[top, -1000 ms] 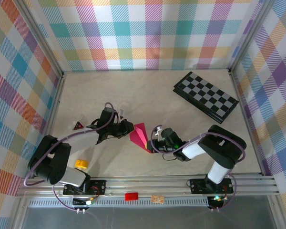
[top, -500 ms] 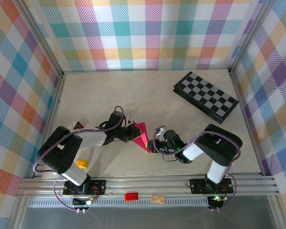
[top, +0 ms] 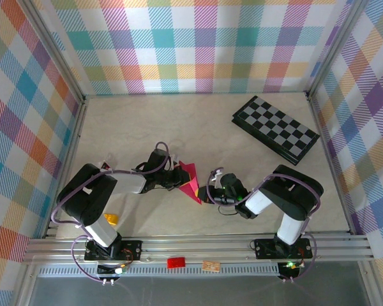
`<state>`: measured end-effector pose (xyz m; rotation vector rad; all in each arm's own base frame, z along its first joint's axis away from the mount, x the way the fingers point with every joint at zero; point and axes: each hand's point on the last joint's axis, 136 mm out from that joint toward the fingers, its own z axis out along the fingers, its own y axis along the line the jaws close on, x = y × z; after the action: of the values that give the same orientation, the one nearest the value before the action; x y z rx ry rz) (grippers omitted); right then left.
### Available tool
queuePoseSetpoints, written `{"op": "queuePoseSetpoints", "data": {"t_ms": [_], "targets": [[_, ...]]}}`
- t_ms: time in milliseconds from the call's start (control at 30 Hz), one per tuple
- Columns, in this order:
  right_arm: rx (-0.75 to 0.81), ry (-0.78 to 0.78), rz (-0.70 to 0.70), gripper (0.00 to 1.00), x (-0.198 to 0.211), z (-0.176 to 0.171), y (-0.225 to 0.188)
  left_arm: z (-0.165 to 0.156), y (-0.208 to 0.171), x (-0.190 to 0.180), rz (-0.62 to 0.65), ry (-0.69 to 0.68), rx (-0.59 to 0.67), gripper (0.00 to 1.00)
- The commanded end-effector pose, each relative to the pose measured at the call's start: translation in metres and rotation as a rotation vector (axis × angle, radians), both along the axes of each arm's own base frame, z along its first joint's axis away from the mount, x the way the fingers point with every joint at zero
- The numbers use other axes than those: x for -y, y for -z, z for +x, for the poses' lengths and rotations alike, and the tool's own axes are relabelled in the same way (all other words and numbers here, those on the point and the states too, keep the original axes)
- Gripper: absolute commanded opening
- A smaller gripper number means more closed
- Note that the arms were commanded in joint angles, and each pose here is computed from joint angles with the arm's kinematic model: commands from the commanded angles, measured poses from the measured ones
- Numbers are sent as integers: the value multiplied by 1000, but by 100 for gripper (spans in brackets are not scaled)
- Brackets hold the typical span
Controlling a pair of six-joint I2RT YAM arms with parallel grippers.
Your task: Fold a paper plane with a square sheet of paper (pick it up from the middle)
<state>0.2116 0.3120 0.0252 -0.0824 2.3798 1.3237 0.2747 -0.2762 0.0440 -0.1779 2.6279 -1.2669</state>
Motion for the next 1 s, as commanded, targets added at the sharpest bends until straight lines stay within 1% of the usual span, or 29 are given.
{"op": "queuePoseSetpoints", "data": {"t_ms": [0,533,967], "targets": [[-105,-8,-72,3,12,-14,29,9,-11,11,-33,6,33,7],[-147,-12,-86,2,13,-14,33,19,13,4,61,-29,12,7],[-180,-9,-95,2,15,-14,38,23,22,4,88,-32,3,7]]}}
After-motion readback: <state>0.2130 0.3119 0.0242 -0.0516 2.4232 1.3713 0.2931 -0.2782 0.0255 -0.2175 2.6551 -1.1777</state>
